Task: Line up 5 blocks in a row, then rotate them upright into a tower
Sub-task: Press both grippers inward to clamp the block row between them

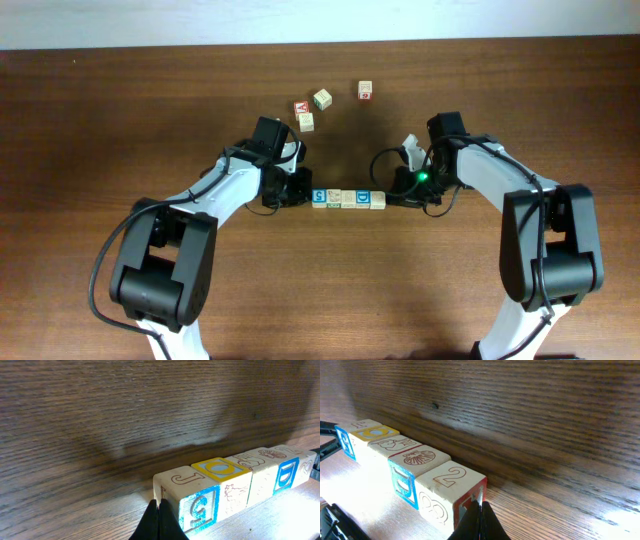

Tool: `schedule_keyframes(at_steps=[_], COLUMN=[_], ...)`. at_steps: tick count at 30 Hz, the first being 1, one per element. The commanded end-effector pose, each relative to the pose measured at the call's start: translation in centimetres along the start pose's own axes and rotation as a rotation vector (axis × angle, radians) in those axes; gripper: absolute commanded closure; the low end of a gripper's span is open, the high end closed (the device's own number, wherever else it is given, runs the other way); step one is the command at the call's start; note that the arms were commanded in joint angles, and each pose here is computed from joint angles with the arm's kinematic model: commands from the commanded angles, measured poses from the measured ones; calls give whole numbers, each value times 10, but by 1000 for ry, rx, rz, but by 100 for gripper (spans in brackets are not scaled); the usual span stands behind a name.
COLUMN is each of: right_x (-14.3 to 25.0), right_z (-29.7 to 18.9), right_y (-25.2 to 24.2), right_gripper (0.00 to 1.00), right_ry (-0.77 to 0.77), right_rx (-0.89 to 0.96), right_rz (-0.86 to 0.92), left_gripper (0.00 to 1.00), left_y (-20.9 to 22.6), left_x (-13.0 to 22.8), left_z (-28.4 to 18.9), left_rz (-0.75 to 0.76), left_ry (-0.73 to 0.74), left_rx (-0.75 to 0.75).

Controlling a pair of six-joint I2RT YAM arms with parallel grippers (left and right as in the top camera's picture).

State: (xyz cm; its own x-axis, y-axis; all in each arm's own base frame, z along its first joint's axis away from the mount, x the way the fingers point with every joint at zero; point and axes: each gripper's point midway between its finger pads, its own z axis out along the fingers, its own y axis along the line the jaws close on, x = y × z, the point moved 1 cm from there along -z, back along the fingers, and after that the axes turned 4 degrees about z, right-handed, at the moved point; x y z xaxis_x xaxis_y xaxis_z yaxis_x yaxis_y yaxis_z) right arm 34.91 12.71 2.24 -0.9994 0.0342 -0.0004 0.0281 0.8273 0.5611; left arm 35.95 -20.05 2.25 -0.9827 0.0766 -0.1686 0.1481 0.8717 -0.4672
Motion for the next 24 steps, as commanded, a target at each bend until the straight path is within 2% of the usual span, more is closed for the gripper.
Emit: schedule_keyframes(at_steps=[1,9,24], right_x=[1,-3,-2], right_z=[1,-17,-16], right_y=[30,44,84], right_gripper=[96,96,96], right_ry=[17,-22,6], right_rx=[-121,-128,-133], right_rz=[-40,-71,-164], left_gripper=[100,100,100], left_y=[-15,-15,-15], left_x=[0,0,0], left_z=[1,1,1], left_rz=[32,32,32], left_ry=[10,10,10], left_rx=[61,61,61])
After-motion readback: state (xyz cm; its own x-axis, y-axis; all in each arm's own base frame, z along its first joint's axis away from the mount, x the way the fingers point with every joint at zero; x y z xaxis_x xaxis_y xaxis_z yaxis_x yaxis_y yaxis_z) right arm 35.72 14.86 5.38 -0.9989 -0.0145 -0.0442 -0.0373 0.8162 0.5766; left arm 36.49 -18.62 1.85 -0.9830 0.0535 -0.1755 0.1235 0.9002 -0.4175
